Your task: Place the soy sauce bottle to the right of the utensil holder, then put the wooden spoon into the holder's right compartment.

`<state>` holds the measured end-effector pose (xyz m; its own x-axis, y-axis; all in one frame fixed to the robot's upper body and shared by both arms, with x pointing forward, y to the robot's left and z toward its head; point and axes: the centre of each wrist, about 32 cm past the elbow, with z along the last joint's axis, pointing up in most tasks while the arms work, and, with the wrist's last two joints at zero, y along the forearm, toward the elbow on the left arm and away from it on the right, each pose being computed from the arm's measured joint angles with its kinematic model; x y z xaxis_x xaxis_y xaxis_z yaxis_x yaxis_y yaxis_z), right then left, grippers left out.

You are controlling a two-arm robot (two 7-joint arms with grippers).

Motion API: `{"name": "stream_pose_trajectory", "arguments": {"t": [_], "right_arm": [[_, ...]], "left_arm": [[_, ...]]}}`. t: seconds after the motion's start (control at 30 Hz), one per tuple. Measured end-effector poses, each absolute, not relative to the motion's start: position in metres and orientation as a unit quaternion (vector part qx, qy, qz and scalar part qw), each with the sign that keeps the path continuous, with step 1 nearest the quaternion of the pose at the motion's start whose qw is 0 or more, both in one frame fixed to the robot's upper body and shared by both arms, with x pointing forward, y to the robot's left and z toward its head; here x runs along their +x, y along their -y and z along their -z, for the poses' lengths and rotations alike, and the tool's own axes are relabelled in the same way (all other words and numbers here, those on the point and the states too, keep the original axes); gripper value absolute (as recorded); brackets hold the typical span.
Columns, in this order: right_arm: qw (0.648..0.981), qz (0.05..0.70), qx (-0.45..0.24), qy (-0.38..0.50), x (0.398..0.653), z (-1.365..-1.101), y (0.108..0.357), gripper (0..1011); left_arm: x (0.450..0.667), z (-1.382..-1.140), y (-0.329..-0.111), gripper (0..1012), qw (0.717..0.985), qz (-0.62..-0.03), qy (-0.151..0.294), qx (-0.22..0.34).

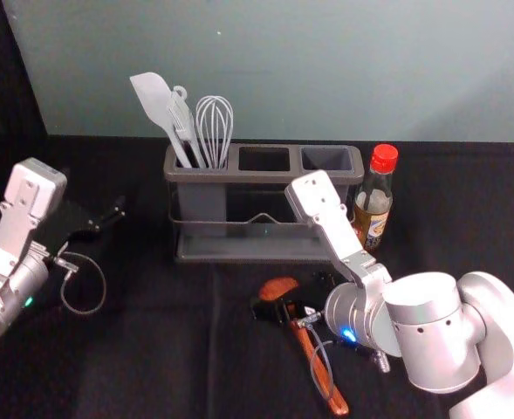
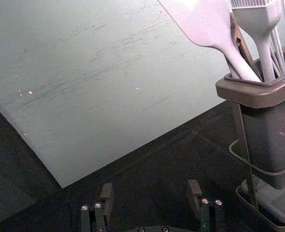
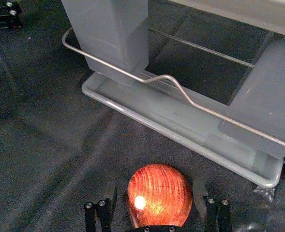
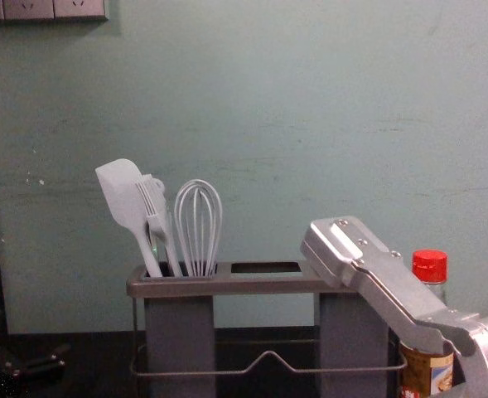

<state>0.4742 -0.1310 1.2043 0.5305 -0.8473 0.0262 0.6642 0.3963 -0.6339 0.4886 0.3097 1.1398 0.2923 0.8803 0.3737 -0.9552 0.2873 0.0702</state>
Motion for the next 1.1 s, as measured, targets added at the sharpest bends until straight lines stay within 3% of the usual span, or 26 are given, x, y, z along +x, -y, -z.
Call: {"name": "stream_pose_trajectory", "arguments": {"t": [1.03, 1.1], "right_arm": [[0.818, 0.466, -0.301, -0.152, 0.4736, -1.1976, 0.1338, 1002], [0.818, 0.467, -0.300, -0.151, 0.4735, -1.1972, 0.1341, 969]], "left_arm": [[0.4886, -1.1398, -0.3097, 1005, 0.791, -0.580, 0.132, 0.141], [0.4886, -1.1398, -0.3097, 1005, 0.791, -0.580, 0.132, 0.141]]}}
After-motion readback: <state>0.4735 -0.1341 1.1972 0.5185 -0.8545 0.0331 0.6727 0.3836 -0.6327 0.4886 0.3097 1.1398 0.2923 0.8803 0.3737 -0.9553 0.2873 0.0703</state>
